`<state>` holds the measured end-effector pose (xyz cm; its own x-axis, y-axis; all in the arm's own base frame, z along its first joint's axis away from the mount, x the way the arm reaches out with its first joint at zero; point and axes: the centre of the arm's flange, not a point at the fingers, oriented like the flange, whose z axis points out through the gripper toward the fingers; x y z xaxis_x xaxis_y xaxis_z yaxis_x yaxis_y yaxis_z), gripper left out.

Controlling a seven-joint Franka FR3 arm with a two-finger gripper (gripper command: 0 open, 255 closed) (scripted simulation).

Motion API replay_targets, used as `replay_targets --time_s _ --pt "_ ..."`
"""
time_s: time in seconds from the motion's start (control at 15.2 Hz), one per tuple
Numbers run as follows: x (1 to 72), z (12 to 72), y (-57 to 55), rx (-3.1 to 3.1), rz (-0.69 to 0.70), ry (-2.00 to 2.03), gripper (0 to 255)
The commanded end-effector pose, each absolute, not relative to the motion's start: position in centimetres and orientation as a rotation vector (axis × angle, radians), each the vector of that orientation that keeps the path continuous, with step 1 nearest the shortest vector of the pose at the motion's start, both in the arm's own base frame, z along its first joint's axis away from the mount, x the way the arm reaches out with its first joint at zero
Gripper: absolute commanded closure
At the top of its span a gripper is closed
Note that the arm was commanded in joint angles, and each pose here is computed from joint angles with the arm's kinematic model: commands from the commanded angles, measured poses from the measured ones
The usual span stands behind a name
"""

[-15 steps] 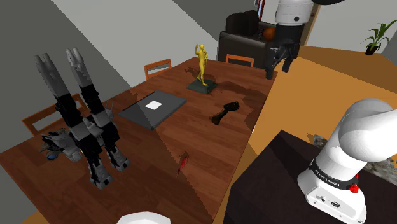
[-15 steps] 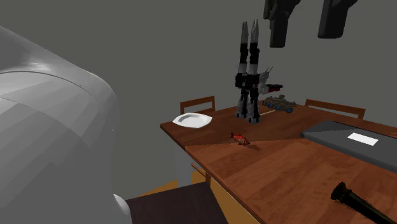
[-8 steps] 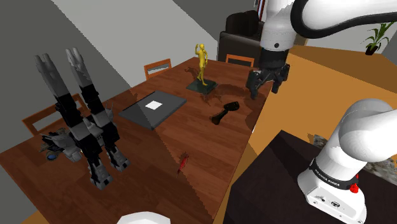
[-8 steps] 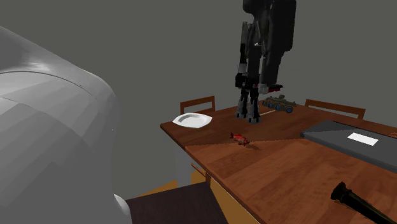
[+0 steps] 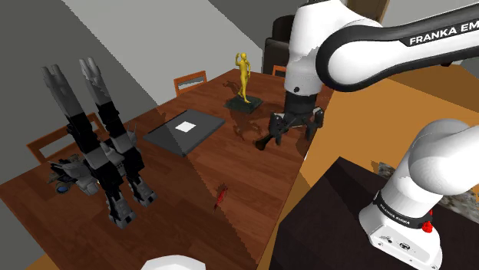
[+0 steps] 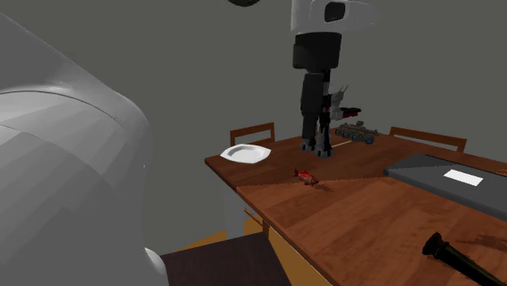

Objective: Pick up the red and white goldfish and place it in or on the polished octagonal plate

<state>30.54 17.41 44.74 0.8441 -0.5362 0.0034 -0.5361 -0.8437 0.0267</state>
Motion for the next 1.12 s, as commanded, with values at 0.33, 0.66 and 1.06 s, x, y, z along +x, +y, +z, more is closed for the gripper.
replay_targets --time_s 0.33,0.66,1.06 --pt "33.1 38.9 23.7 2.919 0.001 -1.144 0" --pt "35.8 34.9 28.0 2.853 0.006 -1.332 0" --pt "39.8 30.1 32.6 2.758 0.012 -1.552 0"
